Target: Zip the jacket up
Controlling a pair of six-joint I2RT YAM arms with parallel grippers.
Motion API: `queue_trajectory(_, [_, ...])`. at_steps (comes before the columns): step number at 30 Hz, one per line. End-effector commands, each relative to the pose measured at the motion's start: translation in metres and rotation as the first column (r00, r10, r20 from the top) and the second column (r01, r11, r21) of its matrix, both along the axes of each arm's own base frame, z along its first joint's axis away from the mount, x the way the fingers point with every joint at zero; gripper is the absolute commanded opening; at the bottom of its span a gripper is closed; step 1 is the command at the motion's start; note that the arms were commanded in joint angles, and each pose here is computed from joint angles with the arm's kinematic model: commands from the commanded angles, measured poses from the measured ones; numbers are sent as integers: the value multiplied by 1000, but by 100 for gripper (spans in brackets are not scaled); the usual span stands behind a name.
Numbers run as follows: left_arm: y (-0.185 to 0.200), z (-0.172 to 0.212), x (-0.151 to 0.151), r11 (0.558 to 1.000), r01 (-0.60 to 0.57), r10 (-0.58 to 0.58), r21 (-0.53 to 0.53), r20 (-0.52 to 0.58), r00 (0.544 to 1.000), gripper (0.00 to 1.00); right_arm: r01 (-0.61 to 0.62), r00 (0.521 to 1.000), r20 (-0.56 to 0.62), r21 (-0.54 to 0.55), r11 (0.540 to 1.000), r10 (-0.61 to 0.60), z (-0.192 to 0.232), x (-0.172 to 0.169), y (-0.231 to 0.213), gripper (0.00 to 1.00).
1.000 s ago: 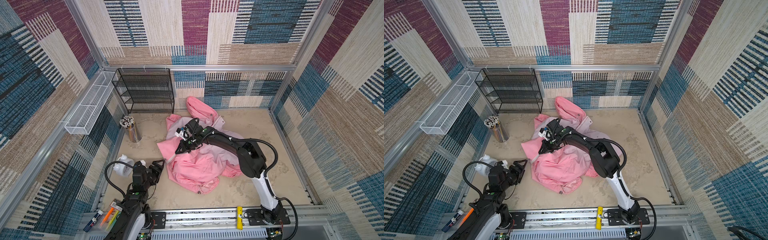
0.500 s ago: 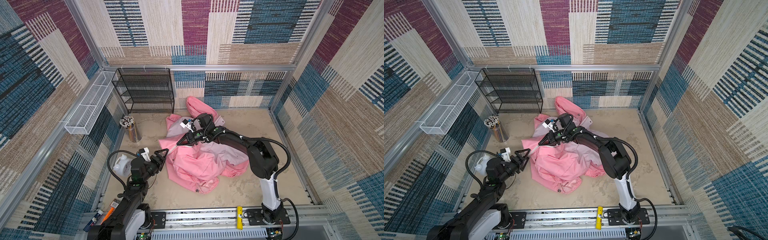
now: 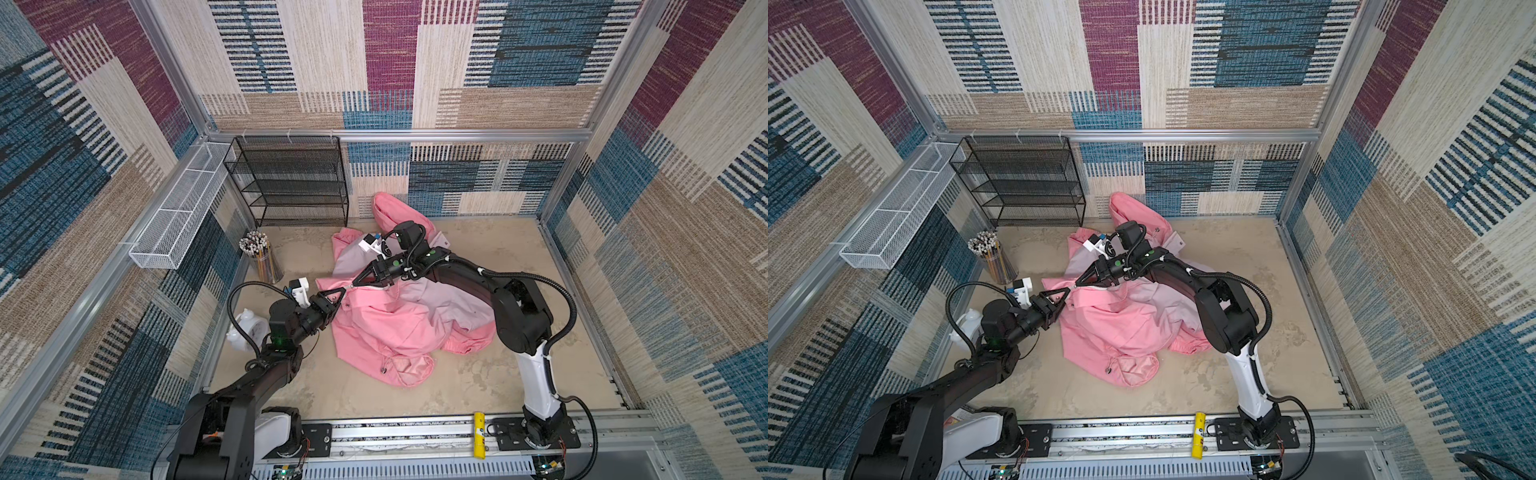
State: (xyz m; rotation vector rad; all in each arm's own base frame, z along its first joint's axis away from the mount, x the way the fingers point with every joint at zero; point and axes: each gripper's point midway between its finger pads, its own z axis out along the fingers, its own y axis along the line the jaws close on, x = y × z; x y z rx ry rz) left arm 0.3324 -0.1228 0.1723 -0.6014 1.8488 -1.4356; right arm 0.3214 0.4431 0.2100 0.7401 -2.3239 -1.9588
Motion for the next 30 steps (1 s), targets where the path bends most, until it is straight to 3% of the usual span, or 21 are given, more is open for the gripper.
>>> queue_trajectory(1, [-6,40,9,997,32,-22,-66,149,989,15,-25,1000,-15,7,1000,25,1,-6,-2,0])
queue_trajectory(3, [-10,43,11,995,48,-35,-82,153,988,11,-5,1000,-7,-9,1000,5,1,-1,-3,1])
queue_trajectory(6, [-13,47,6,992,72,-57,-101,149,987,7,129,989,89,-88,988,-121,7,21,-15,25])
queue_trajectory(9, [-20,38,-6,990,121,-117,-67,67,991,0,332,930,246,-252,909,-272,5,48,-40,43])
queue_trajectory(12, [-19,25,-29,990,135,-135,27,-14,991,0,456,871,362,-346,820,-332,12,50,-59,47])
queue_trajectory(14, [-15,25,-44,990,123,-122,62,-20,992,0,485,846,439,-399,778,-303,18,39,-56,47])
queue_trajectory(16, [-12,29,-57,991,115,-114,68,-15,993,0,500,824,494,-405,766,-277,33,27,-46,47])
queue_trajectory(21, [-13,32,-68,993,119,-119,18,-7,993,0,590,737,641,-456,667,-214,70,11,-40,52])
queue_trajectory(25, [-17,47,-71,990,144,-144,-3,14,989,0,581,718,680,-470,664,-147,93,-2,-38,53])
queue_trajectory(30, [-16,63,-76,990,138,-137,-23,30,990,0,572,707,707,-559,600,-16,68,-20,-50,53])
